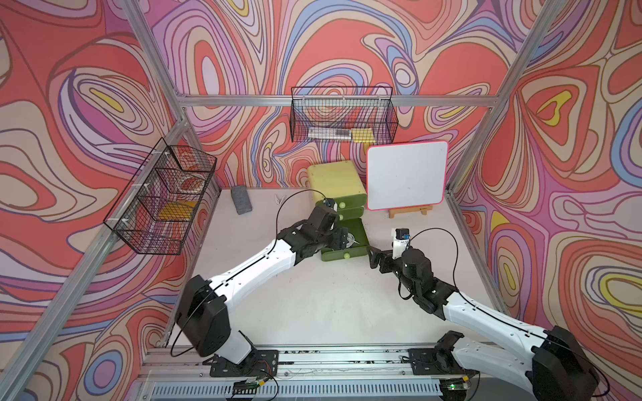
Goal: Place the wired earphones into the drawer by color
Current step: Place the wired earphones in the drawer, then close the drawer in the storage box.
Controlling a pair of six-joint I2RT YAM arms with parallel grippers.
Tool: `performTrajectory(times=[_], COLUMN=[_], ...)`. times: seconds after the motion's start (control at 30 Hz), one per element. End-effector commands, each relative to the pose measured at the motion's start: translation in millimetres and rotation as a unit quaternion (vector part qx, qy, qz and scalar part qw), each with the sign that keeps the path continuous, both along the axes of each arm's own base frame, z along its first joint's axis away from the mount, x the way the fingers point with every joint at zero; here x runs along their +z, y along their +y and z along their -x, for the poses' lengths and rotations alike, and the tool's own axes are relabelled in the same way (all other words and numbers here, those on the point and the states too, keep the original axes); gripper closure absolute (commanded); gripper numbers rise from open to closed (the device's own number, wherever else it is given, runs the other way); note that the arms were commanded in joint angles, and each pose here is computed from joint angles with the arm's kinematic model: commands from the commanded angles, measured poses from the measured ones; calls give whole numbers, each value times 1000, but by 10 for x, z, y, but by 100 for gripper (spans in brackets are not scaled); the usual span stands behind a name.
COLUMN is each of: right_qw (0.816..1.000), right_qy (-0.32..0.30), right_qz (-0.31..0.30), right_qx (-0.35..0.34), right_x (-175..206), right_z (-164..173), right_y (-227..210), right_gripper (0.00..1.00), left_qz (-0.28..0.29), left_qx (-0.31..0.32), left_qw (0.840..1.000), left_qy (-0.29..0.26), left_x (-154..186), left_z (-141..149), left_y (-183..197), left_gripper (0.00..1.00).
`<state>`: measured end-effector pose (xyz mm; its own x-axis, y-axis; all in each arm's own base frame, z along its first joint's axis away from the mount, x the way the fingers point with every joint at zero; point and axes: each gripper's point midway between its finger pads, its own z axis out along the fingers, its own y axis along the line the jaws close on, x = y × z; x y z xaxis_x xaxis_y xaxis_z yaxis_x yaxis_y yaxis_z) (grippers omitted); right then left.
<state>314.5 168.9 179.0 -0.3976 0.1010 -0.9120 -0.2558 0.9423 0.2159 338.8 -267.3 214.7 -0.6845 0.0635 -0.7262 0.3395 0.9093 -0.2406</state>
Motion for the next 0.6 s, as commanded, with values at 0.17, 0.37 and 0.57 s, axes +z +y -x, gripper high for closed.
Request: performTrajectory(times=[0.17, 0.37, 0.57], right_qw=[993, 985, 984], right_qy=[105, 164, 167], right_qz=[-34, -35, -59], right_qx=[31, 28, 13], right_x=[-284, -294, -308], right_z=[92, 88, 16], right_y=[217, 331, 462], right_gripper=[2, 2, 2], left_qz=[-17, -24, -11], left_qx=[7, 14, 2], left_qw=[1000, 996, 996], left_qy=[-14, -83, -94], left_x=[-303, -410, -518], left_z=[275, 358, 451], left_y=[509, 731, 752], left_gripper=[1, 1, 1])
